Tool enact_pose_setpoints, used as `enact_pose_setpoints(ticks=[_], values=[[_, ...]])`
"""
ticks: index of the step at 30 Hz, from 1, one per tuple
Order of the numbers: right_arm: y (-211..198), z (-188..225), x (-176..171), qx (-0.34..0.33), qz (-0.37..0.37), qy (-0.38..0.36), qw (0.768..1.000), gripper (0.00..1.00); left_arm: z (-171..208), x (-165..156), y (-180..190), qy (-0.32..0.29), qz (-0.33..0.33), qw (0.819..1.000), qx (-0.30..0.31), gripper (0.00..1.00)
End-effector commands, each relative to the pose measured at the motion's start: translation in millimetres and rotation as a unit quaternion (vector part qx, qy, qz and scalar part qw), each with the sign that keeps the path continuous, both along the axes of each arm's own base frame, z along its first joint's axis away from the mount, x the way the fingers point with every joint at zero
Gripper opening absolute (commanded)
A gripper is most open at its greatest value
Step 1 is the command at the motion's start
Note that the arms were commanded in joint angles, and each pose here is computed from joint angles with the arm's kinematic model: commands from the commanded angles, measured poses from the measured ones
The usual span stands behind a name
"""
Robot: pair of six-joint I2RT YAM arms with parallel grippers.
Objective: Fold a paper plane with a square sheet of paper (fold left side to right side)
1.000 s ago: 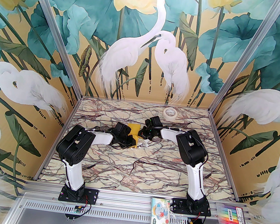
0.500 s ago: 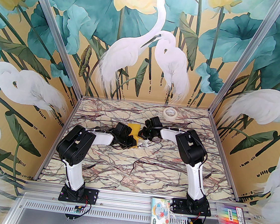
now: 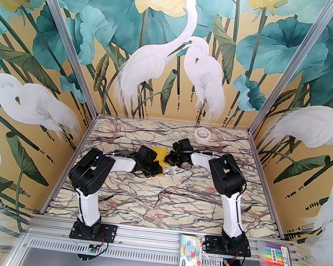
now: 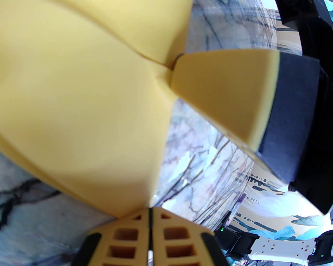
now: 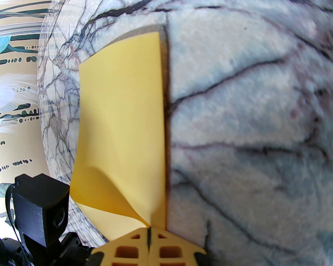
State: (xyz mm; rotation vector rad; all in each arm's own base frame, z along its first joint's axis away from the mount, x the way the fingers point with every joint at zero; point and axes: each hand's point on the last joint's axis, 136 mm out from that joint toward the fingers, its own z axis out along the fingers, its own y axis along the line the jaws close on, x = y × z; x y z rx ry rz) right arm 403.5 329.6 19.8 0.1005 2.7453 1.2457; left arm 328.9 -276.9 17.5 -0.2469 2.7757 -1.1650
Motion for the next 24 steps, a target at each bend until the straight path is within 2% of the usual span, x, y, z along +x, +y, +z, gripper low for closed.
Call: enact_pose_setpoints(ticks=[1,12,18,24], values=[[-0.5,-1.7,6.4,-0.005,0.002,-0.009,1.0,0.0,-14.8,-9.8,5.0,0.034,0.002,0.999,0.024,0.09],[-2.7,-5.6,5.2,-0.015,0.004,-0.006,1.0,0.0,25.8,26.2,20.1,-0.013,0.032,0.999,0.009,0.15],[-3.5,-6.4,6.4,-0.019,0.004,-0.007,1.0,0.0,25.3,40.5,23.2,-0.016,0.037,0.999,0.01,0.16],[-3.1,-5.1,7.4,-0.021,0.007,-0.009,1.0,0.0,16.1,39.8,20.0,-0.004,0.033,0.999,0.004,0.16]])
